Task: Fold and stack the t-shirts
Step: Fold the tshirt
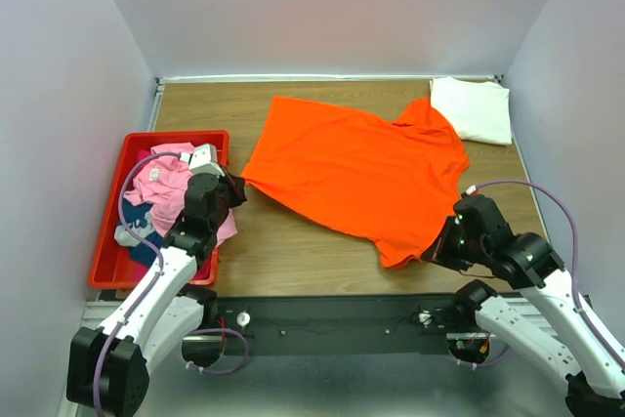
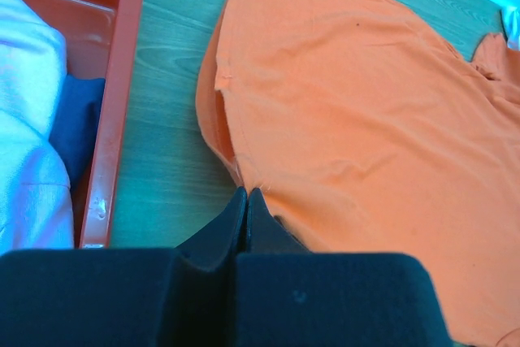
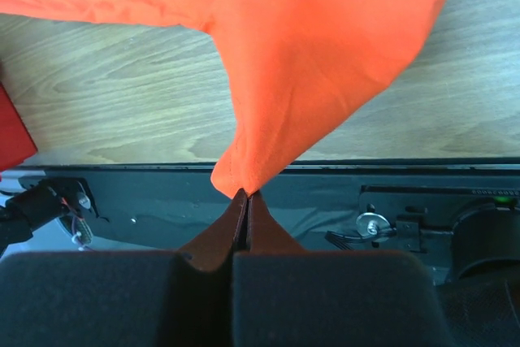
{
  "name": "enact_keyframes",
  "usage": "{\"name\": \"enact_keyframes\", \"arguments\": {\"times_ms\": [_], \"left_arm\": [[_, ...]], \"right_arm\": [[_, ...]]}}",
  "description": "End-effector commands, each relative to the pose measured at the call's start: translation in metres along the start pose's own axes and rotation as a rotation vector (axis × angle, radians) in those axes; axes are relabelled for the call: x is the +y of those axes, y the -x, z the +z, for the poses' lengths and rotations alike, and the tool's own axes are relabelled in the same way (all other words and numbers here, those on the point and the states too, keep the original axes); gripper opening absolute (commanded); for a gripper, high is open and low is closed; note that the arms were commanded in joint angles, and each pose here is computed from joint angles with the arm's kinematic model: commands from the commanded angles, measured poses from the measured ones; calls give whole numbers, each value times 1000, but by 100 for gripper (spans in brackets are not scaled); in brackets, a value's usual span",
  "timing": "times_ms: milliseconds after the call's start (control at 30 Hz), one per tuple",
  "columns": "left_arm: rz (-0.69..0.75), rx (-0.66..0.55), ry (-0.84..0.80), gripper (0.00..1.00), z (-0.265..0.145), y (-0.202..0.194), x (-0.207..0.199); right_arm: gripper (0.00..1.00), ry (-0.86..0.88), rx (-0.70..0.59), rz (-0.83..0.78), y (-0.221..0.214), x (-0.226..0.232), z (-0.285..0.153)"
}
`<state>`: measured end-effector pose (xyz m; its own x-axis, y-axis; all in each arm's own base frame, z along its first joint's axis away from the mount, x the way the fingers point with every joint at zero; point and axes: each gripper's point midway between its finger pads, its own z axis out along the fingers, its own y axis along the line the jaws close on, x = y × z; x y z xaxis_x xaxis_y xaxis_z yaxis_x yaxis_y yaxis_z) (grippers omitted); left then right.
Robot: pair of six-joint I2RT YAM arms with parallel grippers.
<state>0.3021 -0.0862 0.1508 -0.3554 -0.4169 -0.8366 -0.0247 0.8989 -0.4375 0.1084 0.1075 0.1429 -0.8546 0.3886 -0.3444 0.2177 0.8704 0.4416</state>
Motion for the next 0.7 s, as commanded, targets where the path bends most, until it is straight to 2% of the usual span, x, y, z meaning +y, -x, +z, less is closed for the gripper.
{"name": "enact_keyframes", "arguments": {"times_ms": [0, 200, 633, 667], "left_arm": [[9, -5, 32, 0, 7, 4, 4], [45, 53, 30, 0, 19, -10, 5], [66, 58, 43, 0, 26, -10, 8], [72, 65, 43, 0, 28, -12, 8]], "right_arm": [[0, 51, -13, -13, 7, 15, 4], [0, 39, -63, -30, 21, 19, 19], [0, -55, -7, -81, 18, 8, 69], [3, -59, -4, -87, 18, 8, 70]]}}
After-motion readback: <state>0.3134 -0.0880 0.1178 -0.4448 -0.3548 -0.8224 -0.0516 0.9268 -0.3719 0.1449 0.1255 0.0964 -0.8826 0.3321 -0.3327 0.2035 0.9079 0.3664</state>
